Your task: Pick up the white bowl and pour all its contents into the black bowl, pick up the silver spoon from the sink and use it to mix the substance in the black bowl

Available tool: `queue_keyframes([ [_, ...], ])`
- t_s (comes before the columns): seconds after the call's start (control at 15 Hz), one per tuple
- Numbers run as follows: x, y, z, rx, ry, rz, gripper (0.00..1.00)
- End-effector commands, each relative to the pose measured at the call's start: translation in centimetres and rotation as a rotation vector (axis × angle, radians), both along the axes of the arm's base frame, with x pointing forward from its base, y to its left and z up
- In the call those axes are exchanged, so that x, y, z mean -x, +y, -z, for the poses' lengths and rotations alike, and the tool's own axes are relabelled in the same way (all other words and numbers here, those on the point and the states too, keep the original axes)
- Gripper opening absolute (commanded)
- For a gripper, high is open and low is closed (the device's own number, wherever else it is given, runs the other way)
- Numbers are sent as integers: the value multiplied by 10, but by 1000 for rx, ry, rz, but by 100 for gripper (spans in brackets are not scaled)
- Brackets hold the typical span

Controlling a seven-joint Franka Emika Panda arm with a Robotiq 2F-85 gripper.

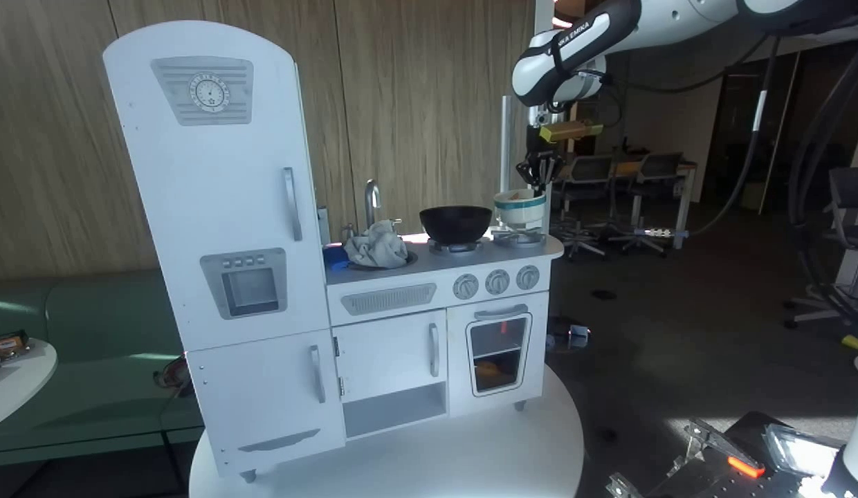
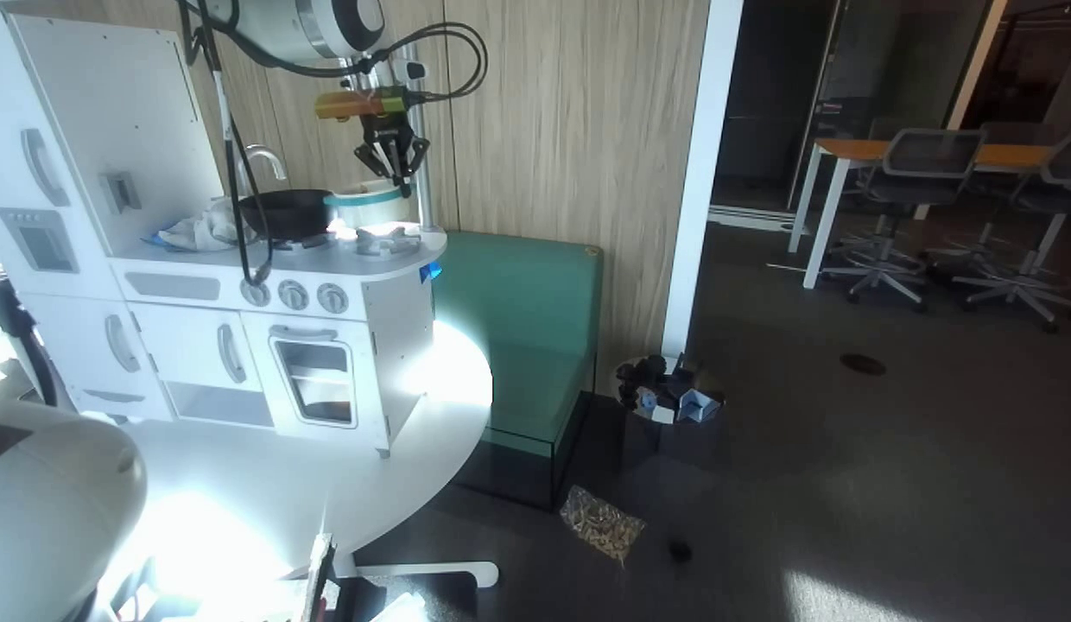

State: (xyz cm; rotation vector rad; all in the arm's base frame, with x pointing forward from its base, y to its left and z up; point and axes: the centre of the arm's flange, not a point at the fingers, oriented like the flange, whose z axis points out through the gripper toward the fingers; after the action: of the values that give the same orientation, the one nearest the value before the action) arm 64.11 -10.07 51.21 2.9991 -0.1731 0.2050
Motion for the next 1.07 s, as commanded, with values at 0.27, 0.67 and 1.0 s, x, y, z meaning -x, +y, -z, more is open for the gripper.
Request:
queue_keyframes([
  [0.27,12,61,-99,184,11,-49,3],
  [0.67,-17,124,-129,380,-2,-105,3],
  [1.0,-45,175,-103,563,-44,-183,2],
])
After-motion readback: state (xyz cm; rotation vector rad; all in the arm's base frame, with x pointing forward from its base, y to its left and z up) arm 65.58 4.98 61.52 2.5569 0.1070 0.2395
